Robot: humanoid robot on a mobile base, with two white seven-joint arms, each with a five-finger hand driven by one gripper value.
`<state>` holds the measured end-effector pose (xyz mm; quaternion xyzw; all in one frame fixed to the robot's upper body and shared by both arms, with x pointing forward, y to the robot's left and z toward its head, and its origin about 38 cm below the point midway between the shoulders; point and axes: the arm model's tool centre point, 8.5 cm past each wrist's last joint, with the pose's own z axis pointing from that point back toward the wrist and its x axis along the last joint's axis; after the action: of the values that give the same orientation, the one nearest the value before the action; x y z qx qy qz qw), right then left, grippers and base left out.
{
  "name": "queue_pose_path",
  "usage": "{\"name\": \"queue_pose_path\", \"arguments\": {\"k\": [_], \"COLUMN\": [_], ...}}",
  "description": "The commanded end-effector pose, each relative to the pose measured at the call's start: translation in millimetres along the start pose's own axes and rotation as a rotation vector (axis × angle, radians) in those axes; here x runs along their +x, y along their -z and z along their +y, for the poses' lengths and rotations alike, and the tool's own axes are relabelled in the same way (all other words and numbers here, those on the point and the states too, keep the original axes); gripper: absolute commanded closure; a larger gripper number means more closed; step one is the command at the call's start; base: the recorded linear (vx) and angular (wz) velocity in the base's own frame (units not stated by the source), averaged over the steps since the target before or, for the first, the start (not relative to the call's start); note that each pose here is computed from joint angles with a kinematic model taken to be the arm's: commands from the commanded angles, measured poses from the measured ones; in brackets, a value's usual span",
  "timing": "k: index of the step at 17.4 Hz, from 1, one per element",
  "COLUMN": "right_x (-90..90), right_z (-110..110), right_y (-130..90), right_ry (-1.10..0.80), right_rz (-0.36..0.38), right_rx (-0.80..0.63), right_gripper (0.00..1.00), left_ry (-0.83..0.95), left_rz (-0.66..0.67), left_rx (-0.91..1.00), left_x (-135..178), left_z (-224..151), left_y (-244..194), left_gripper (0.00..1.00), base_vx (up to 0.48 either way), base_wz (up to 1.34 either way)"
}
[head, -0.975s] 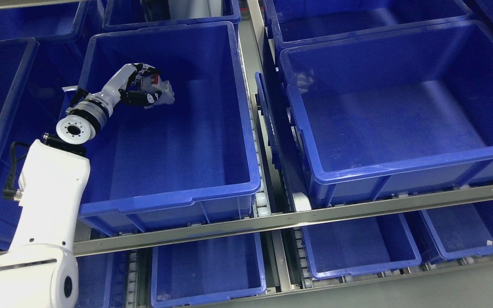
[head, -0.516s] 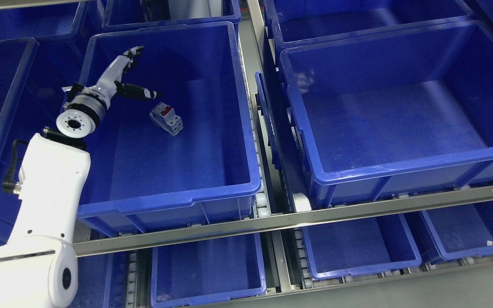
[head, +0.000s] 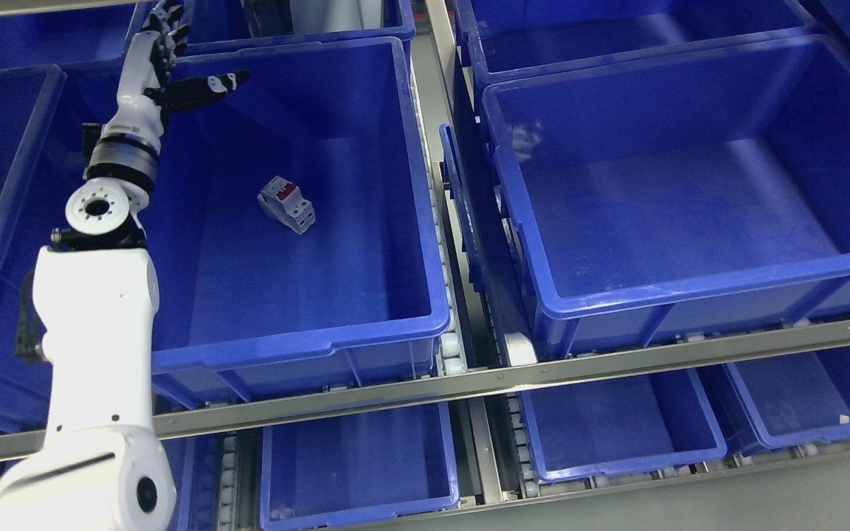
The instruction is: Place circuit breaker on shelf
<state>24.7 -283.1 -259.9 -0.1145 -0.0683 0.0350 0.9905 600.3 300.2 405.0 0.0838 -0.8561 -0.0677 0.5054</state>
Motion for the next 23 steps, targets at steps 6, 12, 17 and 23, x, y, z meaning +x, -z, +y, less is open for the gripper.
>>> {"name": "queue_pose_path", "arguments": {"k": [6, 12, 17, 23], "right_x": [-6.6, -6.6, -6.6, -6.6], "right_z": [-10, -10, -10, -10], "right_y": [1, 1, 1, 1], "right_ry": [-0.031, -0.031, -0.031, -0.031], "right_rz": [0.057, 0.057, 0.057, 0.057], "right_rx": [-0.013, -0.013, -0.013, -0.013], "right_gripper": [0.0, 0.0, 0.0, 0.0], "left_ry": [-0.016, -0.005, -0.007, -0.016], "left_rz": [-0.182, -0.174, -0.185, -0.263], "left_rx": [0.139, 0.092, 0.103, 0.121], "left_x": [50, 45, 50, 87], "left_z": [-5, -22, -18, -11], "left_y": [-101, -108, -105, -85], "left_gripper": [0.0, 0.0, 0.0, 0.0], "base_vx": [0.0, -0.024, 0.013, -0.027], "base_wz": [0.0, 0.03, -0.01, 0.0]}}
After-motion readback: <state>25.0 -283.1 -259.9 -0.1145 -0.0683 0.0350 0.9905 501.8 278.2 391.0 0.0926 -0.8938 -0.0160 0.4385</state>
